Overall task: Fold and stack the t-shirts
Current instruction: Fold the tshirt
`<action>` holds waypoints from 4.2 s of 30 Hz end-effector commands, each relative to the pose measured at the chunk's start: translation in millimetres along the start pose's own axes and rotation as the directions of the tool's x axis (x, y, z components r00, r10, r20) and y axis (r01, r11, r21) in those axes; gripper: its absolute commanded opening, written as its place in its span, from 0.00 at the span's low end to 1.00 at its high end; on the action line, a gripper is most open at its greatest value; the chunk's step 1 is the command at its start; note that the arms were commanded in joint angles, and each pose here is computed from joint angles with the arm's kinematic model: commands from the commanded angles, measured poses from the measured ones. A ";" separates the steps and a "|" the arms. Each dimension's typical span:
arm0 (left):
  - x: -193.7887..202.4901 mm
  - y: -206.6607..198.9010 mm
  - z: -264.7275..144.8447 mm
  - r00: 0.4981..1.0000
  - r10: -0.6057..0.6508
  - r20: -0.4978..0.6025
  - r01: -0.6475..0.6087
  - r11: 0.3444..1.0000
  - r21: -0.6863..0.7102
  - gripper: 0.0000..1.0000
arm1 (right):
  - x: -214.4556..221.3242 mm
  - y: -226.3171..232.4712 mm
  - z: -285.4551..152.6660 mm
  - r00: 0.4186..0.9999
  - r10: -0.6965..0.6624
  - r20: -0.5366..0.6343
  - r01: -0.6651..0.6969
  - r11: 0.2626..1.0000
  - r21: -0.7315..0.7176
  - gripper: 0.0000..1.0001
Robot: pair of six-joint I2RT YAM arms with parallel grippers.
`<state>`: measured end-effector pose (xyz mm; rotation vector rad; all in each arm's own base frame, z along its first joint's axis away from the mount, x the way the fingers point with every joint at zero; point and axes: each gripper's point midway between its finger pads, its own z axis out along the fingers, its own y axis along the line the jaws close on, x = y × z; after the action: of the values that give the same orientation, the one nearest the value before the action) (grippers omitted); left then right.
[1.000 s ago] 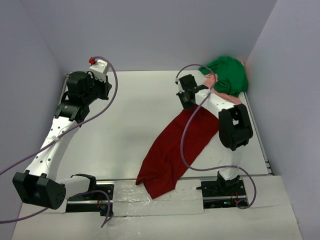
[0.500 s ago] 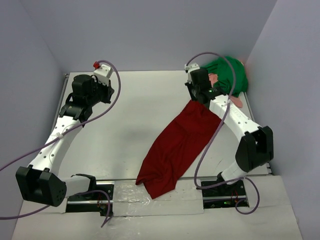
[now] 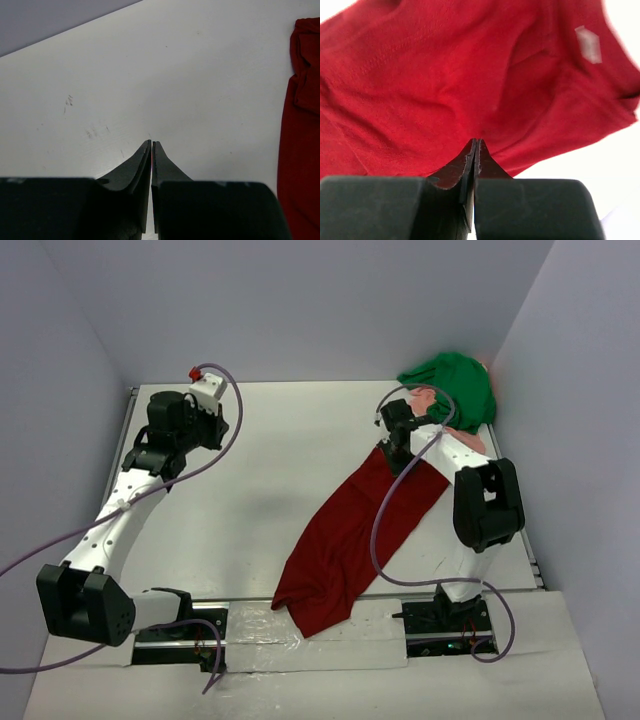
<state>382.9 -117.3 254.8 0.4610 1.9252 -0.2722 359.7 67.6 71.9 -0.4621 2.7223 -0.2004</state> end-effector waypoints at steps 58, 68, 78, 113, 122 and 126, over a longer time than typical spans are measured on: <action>34.5 30.2 31.4 0.998 -0.062 0.015 0.061 0.997 0.057 0.09 | -105.1 -4.8 -25.3 0.965 -0.005 0.264 -0.010 0.998 0.056 0.00; 58.4 25.8 42.9 0.996 -0.086 -0.013 0.087 0.992 0.086 0.09 | -69.5 18.0 48.8 0.999 0.025 0.035 -0.023 0.998 -0.059 0.00; 60.4 23.3 46.9 0.996 -0.086 -0.003 0.086 0.991 0.105 0.09 | -65.1 30.8 75.7 0.998 0.035 -0.054 -0.042 0.992 -0.121 0.00; 60.9 22.0 50.5 0.997 -0.076 0.004 0.075 0.990 0.122 0.08 | -213.1 58.4 89.0 0.974 0.100 0.202 -0.058 0.977 -0.205 0.00; 59.4 21.4 49.8 0.997 -0.076 0.009 0.074 0.989 0.124 0.08 | -252.6 114.2 66.0 0.932 0.042 0.361 0.062 0.960 -0.273 0.00; 59.7 22.0 48.0 0.997 -0.075 0.009 0.074 0.990 0.116 0.08 | -258.8 117.8 56.1 0.918 0.034 0.395 0.074 0.964 -0.254 0.00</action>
<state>408.4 -103.7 168.3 0.4563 1.9777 -0.4275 557.3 246.9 53.1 -0.5296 2.4727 0.2193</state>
